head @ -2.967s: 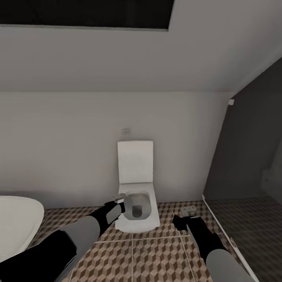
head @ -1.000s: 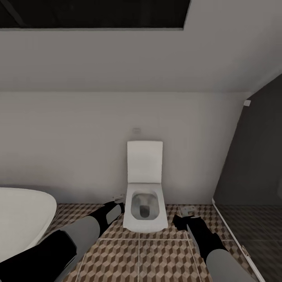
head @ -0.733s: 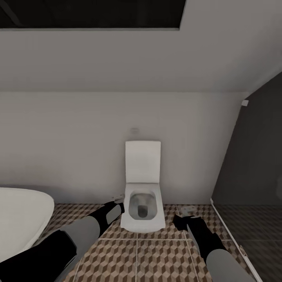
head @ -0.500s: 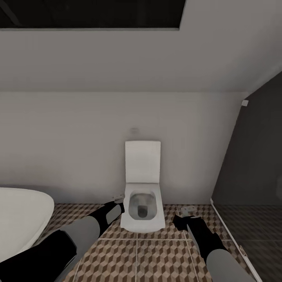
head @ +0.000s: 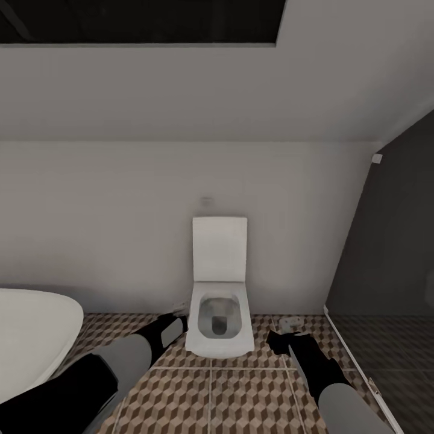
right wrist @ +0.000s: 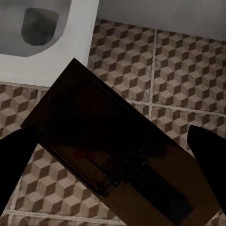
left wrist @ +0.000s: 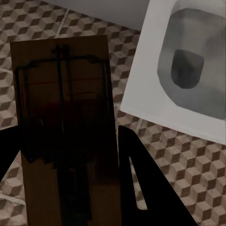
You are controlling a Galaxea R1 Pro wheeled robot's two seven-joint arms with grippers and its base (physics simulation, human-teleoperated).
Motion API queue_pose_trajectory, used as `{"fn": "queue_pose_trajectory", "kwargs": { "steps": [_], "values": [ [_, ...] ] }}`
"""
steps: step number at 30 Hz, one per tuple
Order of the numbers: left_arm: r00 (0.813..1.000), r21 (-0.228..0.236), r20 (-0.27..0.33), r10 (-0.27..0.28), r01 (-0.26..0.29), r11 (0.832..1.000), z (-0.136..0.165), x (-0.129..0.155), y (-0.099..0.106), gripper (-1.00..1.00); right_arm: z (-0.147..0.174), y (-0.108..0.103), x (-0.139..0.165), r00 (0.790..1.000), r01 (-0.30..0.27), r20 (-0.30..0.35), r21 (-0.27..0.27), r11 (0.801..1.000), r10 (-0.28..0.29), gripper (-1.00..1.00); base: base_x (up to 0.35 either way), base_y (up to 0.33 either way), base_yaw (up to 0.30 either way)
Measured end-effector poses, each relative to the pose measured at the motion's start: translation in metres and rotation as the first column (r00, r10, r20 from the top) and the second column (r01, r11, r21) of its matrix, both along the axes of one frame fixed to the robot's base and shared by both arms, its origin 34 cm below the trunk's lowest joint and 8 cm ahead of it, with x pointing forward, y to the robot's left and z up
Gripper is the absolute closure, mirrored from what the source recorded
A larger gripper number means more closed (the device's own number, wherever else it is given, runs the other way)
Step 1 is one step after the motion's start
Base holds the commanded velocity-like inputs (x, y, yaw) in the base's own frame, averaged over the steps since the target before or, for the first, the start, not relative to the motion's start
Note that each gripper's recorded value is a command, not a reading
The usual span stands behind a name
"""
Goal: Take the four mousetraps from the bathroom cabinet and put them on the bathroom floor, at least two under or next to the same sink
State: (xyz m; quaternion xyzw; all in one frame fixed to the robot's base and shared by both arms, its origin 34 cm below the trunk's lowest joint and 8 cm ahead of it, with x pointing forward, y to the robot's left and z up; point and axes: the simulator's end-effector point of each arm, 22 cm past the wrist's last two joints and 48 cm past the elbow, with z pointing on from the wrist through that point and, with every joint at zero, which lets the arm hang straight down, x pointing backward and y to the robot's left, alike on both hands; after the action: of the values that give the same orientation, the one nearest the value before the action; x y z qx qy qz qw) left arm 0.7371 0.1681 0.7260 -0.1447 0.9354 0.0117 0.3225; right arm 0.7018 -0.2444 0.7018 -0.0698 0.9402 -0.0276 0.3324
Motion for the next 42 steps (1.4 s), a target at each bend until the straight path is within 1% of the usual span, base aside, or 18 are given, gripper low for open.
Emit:
{"fn": "queue_pose_trajectory", "kwargs": {
  "steps": [2, 4, 6, 9, 11, 12, 15, 17, 21, 24, 28, 31, 32, 34, 35, 38, 42],
  "values": [
    [1.000, 0.001, -0.004, 0.001, -0.001, 1.000, -0.003, -0.001, 0.005, 1.00, 0.000, 0.000, 0.000, 1.000, 0.000, 0.000, 0.001, 1.000, 0.000, 1.00, 0.000, 0.000, 0.000],
    [1.000, -0.002, -0.009, 0.001, -0.001, 1.000, -0.008, -0.003, 0.013, 1.00, 0.000, 0.001, 0.000, 1.000, -0.001, 0.000, 0.002, 1.000, 0.001, 1.00, 0.000, 0.000, 0.000],
    [1.000, -0.010, -0.008, 0.001, -0.001, 1.000, -0.012, -0.003, 0.029, 1.00, 0.000, 0.001, 0.000, 1.000, -0.001, 0.000, 0.003, 1.000, 0.001, 1.00, 0.000, 0.000, 0.000],
    [1.000, -0.032, 0.014, -0.002, 0.003, 0.999, -0.014, 0.002, 0.061, 1.00, 0.000, 0.002, 0.000, 1.000, -0.001, 0.000, 0.004, 1.000, 0.001, 1.00, 0.000, 0.000, 0.000],
    [1.000, -0.035, 0.025, 0.001, 0.000, 0.999, -0.014, 0.004, 0.073, 1.00, 0.000, 0.002, 0.000, 1.000, -0.002, 0.000, 0.003, 1.000, 0.002, 1.00, 0.000, 0.000, 0.000],
    [1.000, -0.036, 0.031, 0.003, -0.002, 0.999, -0.013, 0.005, 0.078, 1.00, 0.000, 0.001, 0.000, 1.000, -0.002, 0.000, 0.002, 1.000, 0.002, 1.00, 0.000, 0.000, 0.000],
    [0.999, -0.033, 0.043, 0.005, -0.003, 0.999, -0.012, 0.008, 0.085, 1.00, 0.000, 0.000, 0.000, 1.000, -0.001, 0.001, -0.001, 1.000, 0.001, 1.00, 0.000, 0.000, 0.000],
    [0.999, -0.019, 0.055, 0.004, -0.003, 1.000, -0.010, 0.010, 0.093, 1.00, 0.001, -0.001, 0.001, 1.000, -0.001, 0.004, -0.004, 1.000, 0.001, 1.00, 0.000, 0.000, 0.000],
    [0.998, 0.040, 0.069, -0.010, 0.007, 0.999, -0.007, 0.012, 0.116, 1.00, 0.000, -0.003, 0.001, 1.000, 0.001, 0.003, -0.006, 1.000, -0.001, 1.00, 0.000, 0.000, 0.000],
    [0.997, 0.068, 0.072, -0.011, 0.006, 0.998, -0.005, 0.012, 0.132, 1.00, 0.001, -0.005, 0.001, 1.000, 0.004, 0.005, -0.008, 1.000, -0.004, 1.00, 0.000, 0.000, 0.000],
    [0.997, 0.081, 0.077, -0.011, 0.005, 0.997, -0.004, 0.013, 0.139, 1.00, 0.001, -0.008, 0.001, 1.000, 0.018, 0.007, -0.005, 1.000, -0.018, 1.00, 0.000, 0.000, 0.000],
    [0.996, 0.082, 0.090, -0.012, 0.005, 0.997, -0.001, 0.016, 0.139, 1.00, 0.000, -0.021, 0.000, 0.997, 0.074, 0.009, 0.005, 0.997, -0.074, 1.00, 0.000, 0.000, 0.000],
    [0.996, 0.082, 0.094, -0.013, 0.005, 0.997, 0.000, 0.017, 0.139, 1.00, -0.001, -0.028, -0.001, 0.994, 0.105, 0.010, 0.004, 0.994, -0.105, 1.00, 0.000, 0.000, 0.000],
    [0.995, 0.083, 0.099, -0.015, 0.006, 0.997, 0.001, 0.018, 0.139, 1.00, -0.006, -0.041, -0.006, 0.988, 0.152, 0.007, -0.012, 0.988, -0.152, 1.00, 0.000, 0.000, 0.000],
    [0.995, 0.084, 0.100, -0.015, 0.007, 0.996, 0.001, 0.018, 0.139, 1.00, -0.013, -0.043, -0.010, 0.987, 0.164, -0.002, -0.019, 0.986, -0.164, 1.00, 0.000, 0.000, 0.000],
    [0.995, 0.087, 0.103, -0.016, 0.008, 0.996, 0.002, 0.019, 0.142, 1.00, -0.033, -0.039, -0.021, 0.985, 0.168, -0.024, -0.019, 0.986, -0.168, 1.00, 0.000, 0.000, 0.000],
    [0.993, 0.080, 0.113, -0.025, 0.016, 0.997, 0.004, 0.022, 0.139, 1.00, -0.043, -0.028, -0.024, 0.987, 0.158, -0.009, 0.002, 0.987, -0.158, 1.00, 0.000, 0.000, 0.000]
  ]
}}
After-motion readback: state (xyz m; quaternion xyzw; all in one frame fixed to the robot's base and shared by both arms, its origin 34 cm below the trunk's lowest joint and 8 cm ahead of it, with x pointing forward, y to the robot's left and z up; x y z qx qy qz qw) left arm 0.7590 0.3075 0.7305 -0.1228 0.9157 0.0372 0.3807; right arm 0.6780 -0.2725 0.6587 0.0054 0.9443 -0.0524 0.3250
